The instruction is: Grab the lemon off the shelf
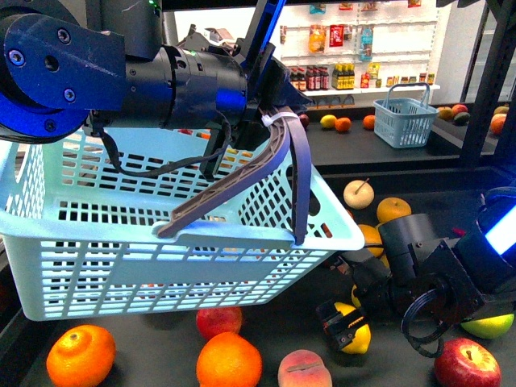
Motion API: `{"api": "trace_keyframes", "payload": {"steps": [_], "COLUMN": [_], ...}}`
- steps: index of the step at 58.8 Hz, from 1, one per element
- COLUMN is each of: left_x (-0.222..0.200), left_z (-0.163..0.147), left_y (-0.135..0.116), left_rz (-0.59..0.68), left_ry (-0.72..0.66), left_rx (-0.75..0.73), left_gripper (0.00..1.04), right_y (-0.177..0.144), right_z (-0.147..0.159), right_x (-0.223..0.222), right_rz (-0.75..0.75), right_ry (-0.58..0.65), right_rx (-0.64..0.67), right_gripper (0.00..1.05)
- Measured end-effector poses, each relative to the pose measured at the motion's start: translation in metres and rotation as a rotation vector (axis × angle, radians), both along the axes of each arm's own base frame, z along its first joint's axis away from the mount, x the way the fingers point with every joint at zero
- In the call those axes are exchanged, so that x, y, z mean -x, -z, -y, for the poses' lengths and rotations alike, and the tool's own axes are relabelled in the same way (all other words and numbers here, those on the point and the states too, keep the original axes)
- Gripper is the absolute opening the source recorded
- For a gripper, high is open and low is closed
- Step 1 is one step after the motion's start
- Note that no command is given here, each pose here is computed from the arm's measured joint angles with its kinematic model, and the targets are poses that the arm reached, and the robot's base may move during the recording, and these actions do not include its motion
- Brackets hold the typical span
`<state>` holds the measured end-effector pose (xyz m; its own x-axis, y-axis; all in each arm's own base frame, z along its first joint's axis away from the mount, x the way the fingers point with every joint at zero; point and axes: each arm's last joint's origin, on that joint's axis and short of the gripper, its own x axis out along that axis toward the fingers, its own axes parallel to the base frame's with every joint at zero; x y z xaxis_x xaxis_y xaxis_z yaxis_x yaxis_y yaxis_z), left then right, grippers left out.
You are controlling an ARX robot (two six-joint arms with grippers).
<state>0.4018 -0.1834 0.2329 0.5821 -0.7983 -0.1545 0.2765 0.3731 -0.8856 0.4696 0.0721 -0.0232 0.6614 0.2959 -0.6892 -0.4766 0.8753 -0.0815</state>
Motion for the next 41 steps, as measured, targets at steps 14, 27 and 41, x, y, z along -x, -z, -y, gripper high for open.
{"api": "trace_keyframes", "payload": {"steps": [14,27,41], "left_x": [0.0,0.0,0.0], "left_z": [0.0,0.0,0.0], "left_y": [0.0,0.0,0.0], "left_rz": [0.001,0.0,0.001], "left_ry": [-0.007,-0.005,-0.006], "left_rx": [-0.001,-0.001,-0.001], "left_gripper": [0.07,0.07,0.07], "right_y": [0.023,0.036,0.047], "right_z": [0.002,0.006,0.009], "right_x": [-0.005,-0.01,-0.013], "right_rz": [-0.021,-0.031,-0.047], "right_ry": [-0.011,0.005,0.014], "right_rx": [0.029,0.046,0.059], "right_gripper": [0.97,0.97,0.97]}}
